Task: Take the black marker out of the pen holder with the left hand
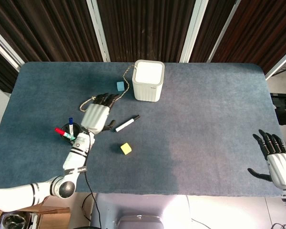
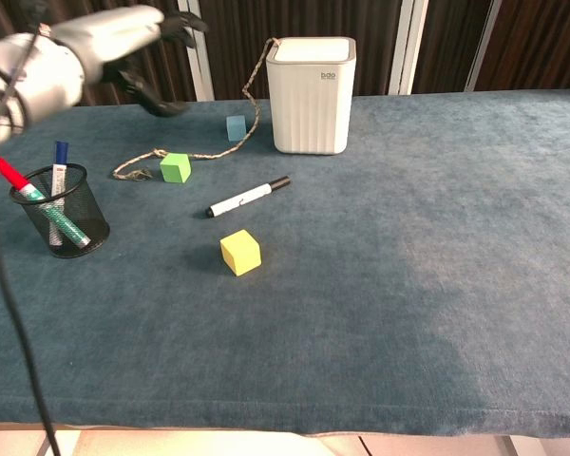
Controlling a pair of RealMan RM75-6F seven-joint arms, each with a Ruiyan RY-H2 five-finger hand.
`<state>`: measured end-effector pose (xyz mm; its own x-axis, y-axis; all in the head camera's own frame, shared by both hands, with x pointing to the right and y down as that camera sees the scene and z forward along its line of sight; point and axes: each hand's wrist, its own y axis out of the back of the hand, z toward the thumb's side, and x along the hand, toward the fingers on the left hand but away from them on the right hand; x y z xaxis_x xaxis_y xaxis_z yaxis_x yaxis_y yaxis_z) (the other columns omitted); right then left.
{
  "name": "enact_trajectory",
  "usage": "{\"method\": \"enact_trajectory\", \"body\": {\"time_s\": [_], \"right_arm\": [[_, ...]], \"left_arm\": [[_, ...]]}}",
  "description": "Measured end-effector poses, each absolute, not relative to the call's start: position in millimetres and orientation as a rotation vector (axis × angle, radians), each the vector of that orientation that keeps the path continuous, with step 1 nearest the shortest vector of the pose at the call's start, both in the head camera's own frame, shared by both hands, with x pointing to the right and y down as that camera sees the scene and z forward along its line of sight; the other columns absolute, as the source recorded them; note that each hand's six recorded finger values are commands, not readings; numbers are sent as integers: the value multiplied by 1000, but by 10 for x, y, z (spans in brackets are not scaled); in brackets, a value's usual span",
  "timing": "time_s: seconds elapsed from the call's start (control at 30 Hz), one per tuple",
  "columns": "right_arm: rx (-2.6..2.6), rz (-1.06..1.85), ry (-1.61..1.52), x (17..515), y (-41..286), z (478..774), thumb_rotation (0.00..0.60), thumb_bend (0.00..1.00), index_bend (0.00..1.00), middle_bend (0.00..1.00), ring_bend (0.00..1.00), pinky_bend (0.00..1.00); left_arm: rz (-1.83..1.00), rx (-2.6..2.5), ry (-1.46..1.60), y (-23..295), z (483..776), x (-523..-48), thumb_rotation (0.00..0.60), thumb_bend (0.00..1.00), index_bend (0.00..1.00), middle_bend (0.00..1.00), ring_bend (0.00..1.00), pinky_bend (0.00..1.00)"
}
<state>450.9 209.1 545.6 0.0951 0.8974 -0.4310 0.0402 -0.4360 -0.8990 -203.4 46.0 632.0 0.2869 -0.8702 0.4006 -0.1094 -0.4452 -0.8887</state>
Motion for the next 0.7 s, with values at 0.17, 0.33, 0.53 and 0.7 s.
{"method": "enact_trajectory", "body": {"time_s": [0.17, 0.33, 0.53, 0.7], "right_arm": [[-1637, 1434, -937, 4539, 2078, 5489, 600, 0, 0, 15, 0, 0], [-1659, 1415, -933, 4510, 2075, 5513, 600, 0, 0, 15, 0, 0], [-1678, 1396, -938, 4472, 2093, 5533, 600, 0, 0, 15, 0, 0], [-1702, 1372, -932, 4419, 2099, 5534, 600, 0, 0, 15, 0, 0]], "left_arm": [[-1347, -1553, 977, 587, 5996, -3060, 600, 319, 133, 170, 126, 86], [-1413, -1435, 1047, 1125, 5748, -3913, 600, 318, 147, 170, 116, 74], [-1485, -1397, 1075, 1947, 5515, -4490, 600, 319, 141, 138, 76, 47], [-1601, -1458, 1073, 2529, 5514, -4705, 600, 320, 132, 135, 72, 35]]}}
